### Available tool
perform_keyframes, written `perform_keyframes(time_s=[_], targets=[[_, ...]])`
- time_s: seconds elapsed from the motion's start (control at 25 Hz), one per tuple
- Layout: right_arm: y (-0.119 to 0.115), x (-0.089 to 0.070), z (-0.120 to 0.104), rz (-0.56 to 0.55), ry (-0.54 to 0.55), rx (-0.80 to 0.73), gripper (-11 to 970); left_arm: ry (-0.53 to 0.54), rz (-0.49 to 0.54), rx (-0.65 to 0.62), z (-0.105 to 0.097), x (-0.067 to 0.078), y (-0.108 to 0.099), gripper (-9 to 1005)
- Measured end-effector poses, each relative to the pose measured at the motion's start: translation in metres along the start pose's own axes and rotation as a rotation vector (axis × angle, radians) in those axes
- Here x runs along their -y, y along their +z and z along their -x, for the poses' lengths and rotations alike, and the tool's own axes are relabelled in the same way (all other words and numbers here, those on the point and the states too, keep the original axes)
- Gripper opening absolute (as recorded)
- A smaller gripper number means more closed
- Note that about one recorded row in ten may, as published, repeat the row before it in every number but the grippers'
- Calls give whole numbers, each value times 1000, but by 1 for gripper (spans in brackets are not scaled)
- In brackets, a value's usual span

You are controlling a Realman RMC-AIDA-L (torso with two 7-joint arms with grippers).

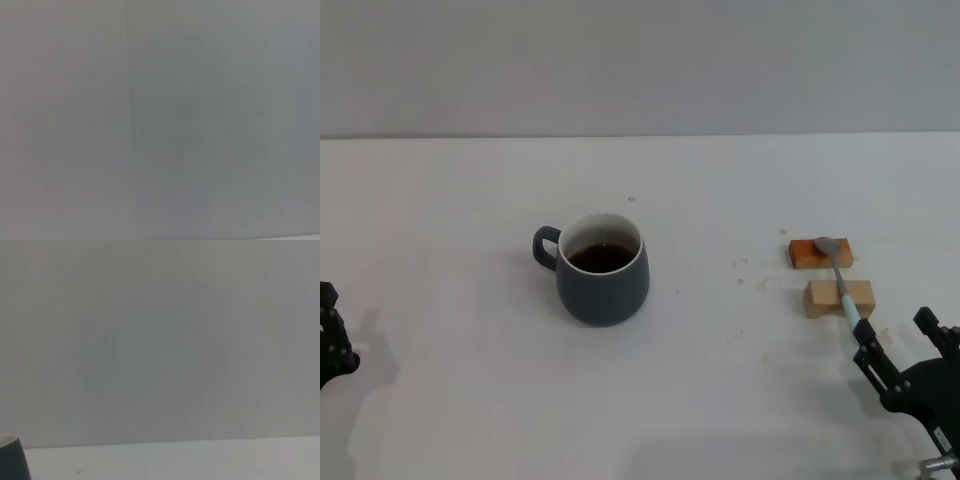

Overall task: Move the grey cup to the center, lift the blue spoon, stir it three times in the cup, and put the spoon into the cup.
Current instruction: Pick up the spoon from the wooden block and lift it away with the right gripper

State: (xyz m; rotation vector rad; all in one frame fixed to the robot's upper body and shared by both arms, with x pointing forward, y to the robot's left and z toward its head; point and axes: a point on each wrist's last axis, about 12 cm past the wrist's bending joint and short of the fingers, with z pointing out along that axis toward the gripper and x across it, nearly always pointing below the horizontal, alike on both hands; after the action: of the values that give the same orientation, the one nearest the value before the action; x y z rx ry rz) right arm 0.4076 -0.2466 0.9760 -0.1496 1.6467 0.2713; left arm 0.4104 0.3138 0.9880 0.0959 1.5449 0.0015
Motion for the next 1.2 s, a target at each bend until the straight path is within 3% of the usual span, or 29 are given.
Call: perform_keyframes(time_s=[1.2], targets=[[15,-3,-2,31,-4,-48,755,1,-1,-11,-1,0,0,-2]])
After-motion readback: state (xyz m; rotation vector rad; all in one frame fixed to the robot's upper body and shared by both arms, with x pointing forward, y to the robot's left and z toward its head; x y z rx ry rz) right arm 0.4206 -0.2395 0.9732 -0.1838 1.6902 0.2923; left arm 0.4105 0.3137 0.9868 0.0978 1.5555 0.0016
